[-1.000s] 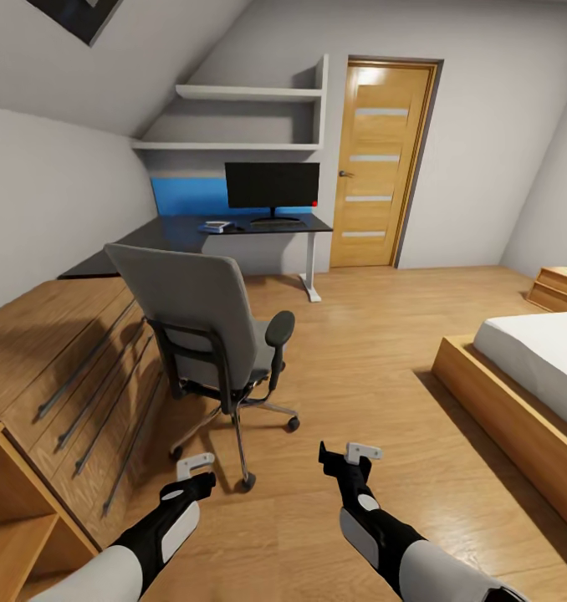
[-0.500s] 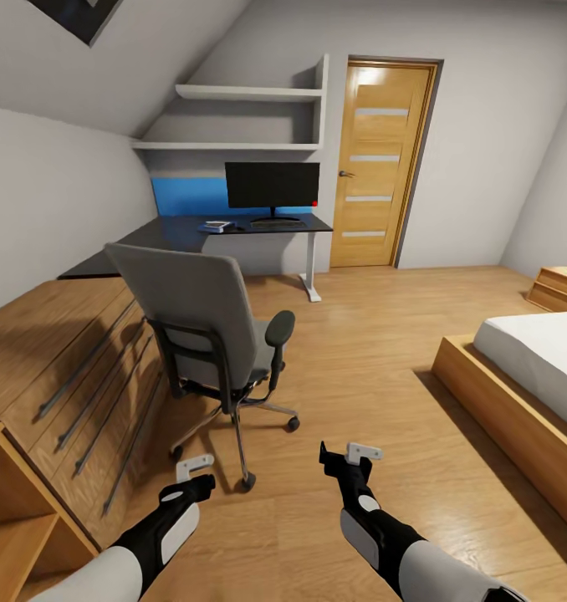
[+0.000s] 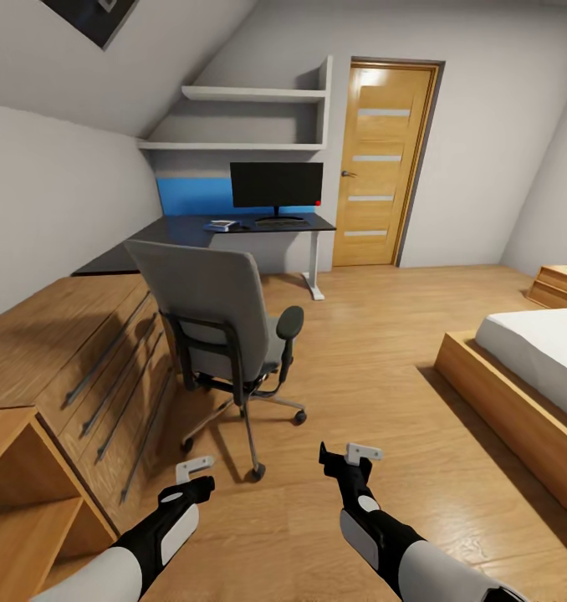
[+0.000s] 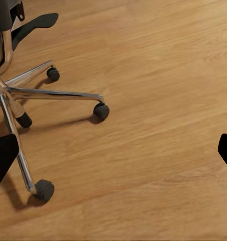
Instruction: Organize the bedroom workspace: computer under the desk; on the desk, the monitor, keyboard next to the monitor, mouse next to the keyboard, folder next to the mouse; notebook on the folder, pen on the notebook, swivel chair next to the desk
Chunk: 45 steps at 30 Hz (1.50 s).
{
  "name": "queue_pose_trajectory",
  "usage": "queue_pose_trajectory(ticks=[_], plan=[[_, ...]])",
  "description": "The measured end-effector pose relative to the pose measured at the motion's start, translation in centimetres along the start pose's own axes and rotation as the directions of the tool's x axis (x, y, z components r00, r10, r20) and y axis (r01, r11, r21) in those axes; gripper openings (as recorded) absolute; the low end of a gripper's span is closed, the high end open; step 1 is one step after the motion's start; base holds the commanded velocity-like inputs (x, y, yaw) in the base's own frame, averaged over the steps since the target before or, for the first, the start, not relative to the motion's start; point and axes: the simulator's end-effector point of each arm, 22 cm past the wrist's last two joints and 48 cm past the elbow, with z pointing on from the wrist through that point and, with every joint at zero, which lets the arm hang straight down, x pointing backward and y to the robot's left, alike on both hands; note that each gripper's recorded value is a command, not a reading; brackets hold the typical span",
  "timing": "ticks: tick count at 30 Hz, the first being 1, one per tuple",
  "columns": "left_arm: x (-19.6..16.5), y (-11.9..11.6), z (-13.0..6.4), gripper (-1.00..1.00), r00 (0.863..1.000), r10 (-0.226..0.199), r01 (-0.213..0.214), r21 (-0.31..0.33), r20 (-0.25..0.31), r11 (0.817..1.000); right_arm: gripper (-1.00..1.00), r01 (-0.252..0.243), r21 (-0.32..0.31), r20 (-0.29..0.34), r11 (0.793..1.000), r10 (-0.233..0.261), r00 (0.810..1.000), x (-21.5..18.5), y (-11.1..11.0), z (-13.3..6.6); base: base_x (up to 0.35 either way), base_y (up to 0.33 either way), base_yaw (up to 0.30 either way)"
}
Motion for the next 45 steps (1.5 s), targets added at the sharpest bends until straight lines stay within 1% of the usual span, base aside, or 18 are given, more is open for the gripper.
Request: queue_pose_trajectory(ticks=[8, 17, 21, 23, 25, 26, 28, 29, 30, 31, 35, 36, 37, 39, 41, 42, 45], plan=[[0.0, -0.1, 0.0, 1.00, 1.000, 0.002, -0.002, 0.003, 0.001, 1.000, 1.00, 0.000, -0.001, 0.000, 1.000, 0.000, 1.000, 0.0, 0.1, 0.0, -0.004, 0.134, 0.000], [0.0, -0.3, 0.0, 1.00, 1.000, 0.004, -0.004, 0.005, 0.001, 1.000, 1.00, -0.001, -0.003, 0.003, 1.000, 0.001, 1.000, -0.1, 0.1, 0.0, 0.000, 0.025, 0.000], [0.0, -0.5, -0.1, 1.00, 1.000, 0.005, -0.005, 0.009, 0.002, 1.000, 1.00, -0.004, -0.016, 0.026, 1.000, 0.004, 1.000, -0.6, 0.7, -0.1, 0.017, 0.026, 0.000], [0.0, -0.7, -0.1, 1.00, 1.000, 0.005, -0.005, 0.012, 0.003, 1.000, 1.00, 0.000, -0.030, 0.019, 1.000, 0.001, 1.000, -0.5, 1.5, -0.1, 0.010, 0.013, 0.000], [0.1, -1.1, -0.2, 1.00, 1.000, 0.004, -0.004, 0.015, 0.003, 1.000, 1.00, 0.006, -0.038, -0.011, 0.999, -0.007, 1.000, 0.1, 2.2, -0.2, 0.005, 0.007, 0.000], [0.1, -1.3, -0.3, 1.00, 1.000, 0.002, -0.002, 0.019, 0.004, 1.000, 1.00, 0.014, -0.045, -0.039, 0.999, -0.015, 0.999, 0.4, 2.7, -0.1, 0.003, 0.004, 0.000], [-0.1, -1.6, -0.4, 1.00, 1.000, 0.000, 0.000, 0.022, 0.013, 1.000, 1.00, 0.028, -0.058, -0.069, 0.998, -0.032, 0.997, -0.2, 3.6, 0.5, 0.001, 0.002, 0.000], [-0.4, -2.4, -0.6, 1.00, 1.000, -0.006, 0.005, 0.030, 0.029, 1.000, 1.00, 0.042, -0.072, -0.083, 0.996, -0.048, 0.995, -1.8, 4.6, 1.2, 0.001, 0.001, 0.000], [-0.5, -2.8, -0.7, 1.00, 0.999, -0.009, 0.008, 0.035, 0.033, 0.999, 1.00, 0.045, -0.077, -0.085, 0.996, -0.051, 0.995, -2.6, 5.1, 1.5, 0.000, 0.000, 0.000], [-0.9, -3.8, -1.0, 1.00, 0.999, -0.017, 0.015, 0.050, 0.044, 0.999, 1.00, 0.050, -0.088, -0.092, 0.995, -0.058, 0.994, -3.5, 6.0, 1.9, 0.000, 0.000, 0.000], [-3.2, -6.8, -2.0, 1.00, 0.995, -0.046, 0.037, 0.106, 0.084, 0.994, 1.00, 0.060, -0.108, -0.127, 0.992, -0.074, 0.989, -4.2, 7.7, 2.1, 0.000, 0.000, 0.000], [-3.5, -7.1, -2.1, 1.00, 0.995, -0.048, 0.038, 0.113, 0.085, 0.993, 1.00, 0.061, -0.110, -0.132, 0.992, -0.075, 0.988, -4.1, 8.0, 2.0, 0.000, 0.000, 0.000], [-3.8, -7.9, -2.5, 1.00, 0.996, -0.050, 0.039, 0.130, 0.079, 0.991, 1.00, 0.063, -0.117, -0.144, 0.991, -0.079, 0.986, -3.9, 8.8, 1.9, 0.000, 0.000, 0.000], [-3.9, -8.1, -2.5, 1.00, 0.996, -0.054, 0.044, 0.135, 0.073, 0.990, 1.00, 0.062, -0.118, -0.149, 0.991, -0.079, 0.986, -3.9, 9.0, 1.9, 0.000, 0.000, 0.000], [-3.9, -8.0, -2.5, 1.00, 0.996, -0.059, 0.049, 0.133, 0.068, 0.990, 1.00, 0.058, -0.122, -0.138, 0.991, -0.075, 0.988, -4.2, 9.2, 1.9, 0.000, 0.000, 0.000], [-4.2, -7.4, -2.4, 1.00, 0.996, -0.060, 0.050, 0.127, 0.073, 0.991, 1.00, 0.054, -0.123, -0.117, 0.991, -0.068, 0.991, -4.7, 9.3, 1.9, 0.000, 0.000, 0.000], [-4.8, -5.5, -1.8, 1.00, 0.995, -0.058, 0.050, 0.103, 0.081, 0.993, 1.00, 0.048, -0.126, -0.090, 0.991, -0.059, 0.994, -5.3, 9.5, 1.9, 0.000, 0.000, 0.000]])
